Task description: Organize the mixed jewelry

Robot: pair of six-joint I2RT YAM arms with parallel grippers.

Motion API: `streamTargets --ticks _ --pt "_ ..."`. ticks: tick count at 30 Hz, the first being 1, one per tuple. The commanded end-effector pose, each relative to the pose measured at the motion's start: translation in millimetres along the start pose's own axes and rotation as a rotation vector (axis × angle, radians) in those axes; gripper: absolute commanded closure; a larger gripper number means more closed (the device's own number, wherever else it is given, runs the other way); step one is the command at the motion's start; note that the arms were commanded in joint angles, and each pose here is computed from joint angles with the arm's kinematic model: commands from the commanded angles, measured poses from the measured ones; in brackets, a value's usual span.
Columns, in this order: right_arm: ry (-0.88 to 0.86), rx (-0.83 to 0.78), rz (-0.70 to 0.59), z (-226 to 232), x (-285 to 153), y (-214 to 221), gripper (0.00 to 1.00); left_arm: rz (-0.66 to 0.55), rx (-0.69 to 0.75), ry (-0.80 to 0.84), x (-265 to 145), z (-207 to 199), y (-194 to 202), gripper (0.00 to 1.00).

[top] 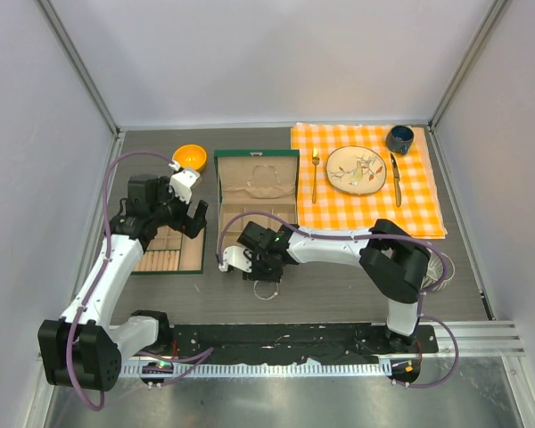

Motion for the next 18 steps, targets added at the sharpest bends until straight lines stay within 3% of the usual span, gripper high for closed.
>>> streamTargets --ticks 1,6,7,10,18 --pt "-0.011 -0.012 0.063 -7.1 14.4 17.8 0.7 -0.048 0.025 -0.021 -5.8 3.1 -9.7 0.01" --pt "-0.023 0.003 0.068 -5.1 14.6 19.3 0.82 -0.047 0.028 -0.024 -6.4 3.4 -9.8 0.01" --pt "-0.018 0.008 0.068 -5.8 13.6 18.6 0.9 -0.047 0.028 -0.024 -6.2 3.3 -9.5 0.01" --pt "-0.006 0.03 0.065 -6.5 9.6 16.7 0.99 -0.046 0.026 -0.023 -6.0 3.1 -8.9 0.01" --pt "-0.016 0.057 0.014 -6.3 -27.4 -1.3 0.99 -0.054 0.024 -0.026 -5.5 3.6 -10.2 0.01"
Point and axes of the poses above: each gripper's point midway between its finger pads, its own x axis out along the fingers, its own z axis along the line the jaws close on, y = z × x, the point moved 6 cm from there along -x, back along the fingers, and after that the axes turned 1 degree about x, right-handed, at the moved point
